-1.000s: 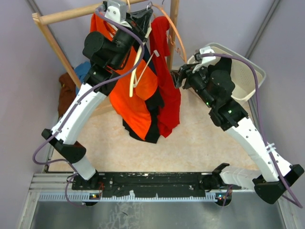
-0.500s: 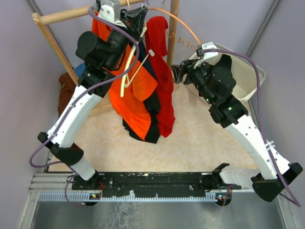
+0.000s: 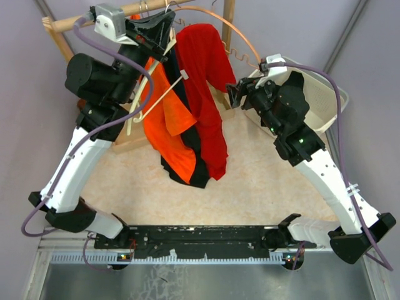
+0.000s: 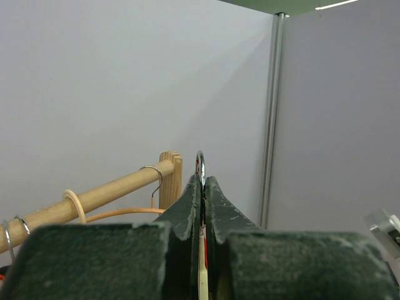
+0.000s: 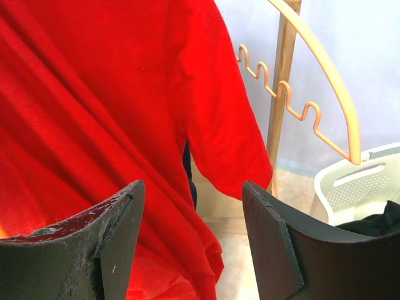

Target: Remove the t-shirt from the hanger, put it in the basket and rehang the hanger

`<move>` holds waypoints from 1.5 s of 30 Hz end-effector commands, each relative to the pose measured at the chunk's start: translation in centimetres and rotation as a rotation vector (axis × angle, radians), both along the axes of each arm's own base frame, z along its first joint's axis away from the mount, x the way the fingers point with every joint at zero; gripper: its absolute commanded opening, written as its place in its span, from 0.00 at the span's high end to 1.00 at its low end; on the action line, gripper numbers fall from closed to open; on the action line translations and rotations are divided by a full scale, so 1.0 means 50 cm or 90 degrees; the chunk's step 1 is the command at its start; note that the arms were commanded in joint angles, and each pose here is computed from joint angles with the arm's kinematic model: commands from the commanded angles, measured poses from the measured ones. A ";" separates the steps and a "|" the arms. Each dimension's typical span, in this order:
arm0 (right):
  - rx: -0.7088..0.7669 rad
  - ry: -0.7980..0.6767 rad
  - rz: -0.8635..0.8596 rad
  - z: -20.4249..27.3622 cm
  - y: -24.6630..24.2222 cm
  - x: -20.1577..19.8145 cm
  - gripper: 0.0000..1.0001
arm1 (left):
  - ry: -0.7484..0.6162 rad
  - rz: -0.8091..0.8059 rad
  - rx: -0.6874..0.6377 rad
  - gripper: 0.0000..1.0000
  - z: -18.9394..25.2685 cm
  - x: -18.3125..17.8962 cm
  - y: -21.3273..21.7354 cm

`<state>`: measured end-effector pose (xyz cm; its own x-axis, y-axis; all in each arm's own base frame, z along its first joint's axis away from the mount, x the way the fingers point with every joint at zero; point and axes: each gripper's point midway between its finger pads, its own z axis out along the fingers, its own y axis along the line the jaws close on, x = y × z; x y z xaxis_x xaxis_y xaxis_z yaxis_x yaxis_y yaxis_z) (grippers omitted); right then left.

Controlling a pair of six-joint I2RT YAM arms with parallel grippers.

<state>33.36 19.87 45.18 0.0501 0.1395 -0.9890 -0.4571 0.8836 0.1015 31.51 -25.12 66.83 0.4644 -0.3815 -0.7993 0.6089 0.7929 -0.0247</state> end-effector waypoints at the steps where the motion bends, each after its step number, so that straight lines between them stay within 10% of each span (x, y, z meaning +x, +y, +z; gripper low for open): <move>1: 0.037 -0.045 0.012 0.061 -0.004 -0.013 0.36 | -0.047 -0.055 -0.025 1.00 0.056 -0.073 0.021; 35: 0.050 -0.064 0.230 0.081 0.145 -0.070 0.50 | 0.069 -0.229 0.004 1.00 -0.097 -0.079 -0.090; 45: 0.079 -0.072 0.178 0.093 0.113 -0.066 1.00 | 0.078 -0.212 0.031 1.00 -0.105 -0.092 -0.072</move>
<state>31.23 27.38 45.21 -0.0068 0.1875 -0.9822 -0.7192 0.6815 0.1351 29.38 -30.36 58.76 0.1621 -0.4251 -0.8905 0.8167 0.5643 -0.1207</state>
